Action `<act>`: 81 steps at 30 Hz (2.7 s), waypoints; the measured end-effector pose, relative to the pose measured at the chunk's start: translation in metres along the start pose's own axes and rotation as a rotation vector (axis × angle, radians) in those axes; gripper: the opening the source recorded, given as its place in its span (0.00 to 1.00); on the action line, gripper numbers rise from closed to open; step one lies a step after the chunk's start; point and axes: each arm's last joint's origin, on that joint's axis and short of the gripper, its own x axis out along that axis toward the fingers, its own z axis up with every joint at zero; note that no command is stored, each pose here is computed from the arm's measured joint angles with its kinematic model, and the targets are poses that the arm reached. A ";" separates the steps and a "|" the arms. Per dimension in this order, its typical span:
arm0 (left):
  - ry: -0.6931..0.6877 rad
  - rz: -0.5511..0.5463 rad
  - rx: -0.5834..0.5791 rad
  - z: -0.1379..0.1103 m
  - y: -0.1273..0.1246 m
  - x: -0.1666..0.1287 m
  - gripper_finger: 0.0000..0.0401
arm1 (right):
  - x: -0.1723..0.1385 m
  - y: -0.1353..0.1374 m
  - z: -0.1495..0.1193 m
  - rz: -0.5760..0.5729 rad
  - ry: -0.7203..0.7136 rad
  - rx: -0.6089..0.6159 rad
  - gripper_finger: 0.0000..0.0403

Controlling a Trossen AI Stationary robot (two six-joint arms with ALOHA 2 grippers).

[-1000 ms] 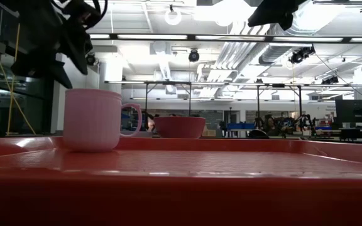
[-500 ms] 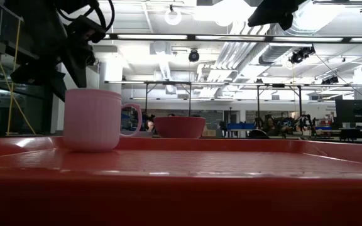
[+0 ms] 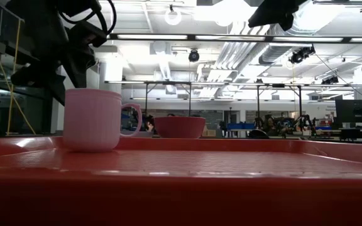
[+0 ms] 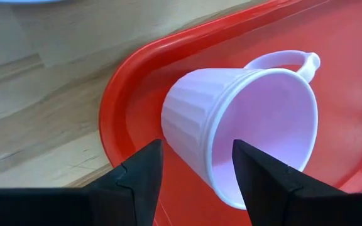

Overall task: Set up tray
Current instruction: Put the pink mug on the red serving tray, then put the purple plate on the red serving tray to the bottom right of the pink mug

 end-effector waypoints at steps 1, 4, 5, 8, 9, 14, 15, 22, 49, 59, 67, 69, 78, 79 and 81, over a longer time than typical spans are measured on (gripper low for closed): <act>0.000 0.000 0.000 0.000 0.000 0.000 0.55 | 0.000 0.000 0.000 0.000 0.000 0.000 0.14; -0.004 0.011 0.000 0.000 0.001 0.000 0.55 | 0.000 0.000 0.000 0.000 0.002 0.000 0.14; -0.009 0.020 0.000 0.000 0.002 0.000 0.55 | 0.000 0.000 0.000 0.000 0.002 0.000 0.14; -0.015 0.039 -0.002 0.000 0.003 0.000 0.53 | 0.000 0.000 -0.001 -0.001 0.005 -0.001 0.14; -0.014 0.044 -0.003 0.000 0.004 0.000 0.52 | 0.000 0.000 0.000 -0.001 0.005 -0.001 0.14; -0.011 0.058 -0.003 -0.001 0.005 0.000 0.49 | 0.000 0.000 0.000 -0.013 0.003 -0.001 0.14; -0.015 0.059 -0.002 -0.001 0.005 0.000 0.48 | 0.000 -0.001 0.000 -0.017 0.002 -0.001 0.14; -0.028 0.063 0.000 0.000 0.005 0.000 0.43 | 0.000 -0.001 0.000 -0.020 0.002 -0.001 0.14; -0.018 0.084 0.000 -0.001 0.007 0.000 0.28 | 0.000 -0.001 -0.001 -0.020 0.003 0.003 0.14; -0.007 0.102 0.000 -0.002 0.010 -0.002 0.28 | 0.000 -0.001 -0.002 -0.022 0.014 0.000 0.14; -0.007 0.050 -0.001 -0.002 0.009 -0.010 0.28 | 0.000 -0.001 -0.002 -0.022 0.014 0.000 0.14; -0.012 0.028 -0.001 -0.002 0.010 -0.015 0.28 | 0.000 -0.001 -0.002 -0.022 0.017 0.000 0.14; -0.066 -0.058 0.000 -0.003 0.014 -0.035 0.28 | 0.000 -0.001 -0.002 -0.022 0.019 -0.001 0.14; -0.069 -0.065 -0.001 -0.003 0.015 -0.037 0.28 | 0.000 -0.001 -0.002 -0.022 0.019 -0.001 0.14; -0.075 -0.083 -0.002 -0.003 0.016 -0.042 0.28 | 0.000 -0.001 -0.002 -0.022 0.018 -0.001 0.14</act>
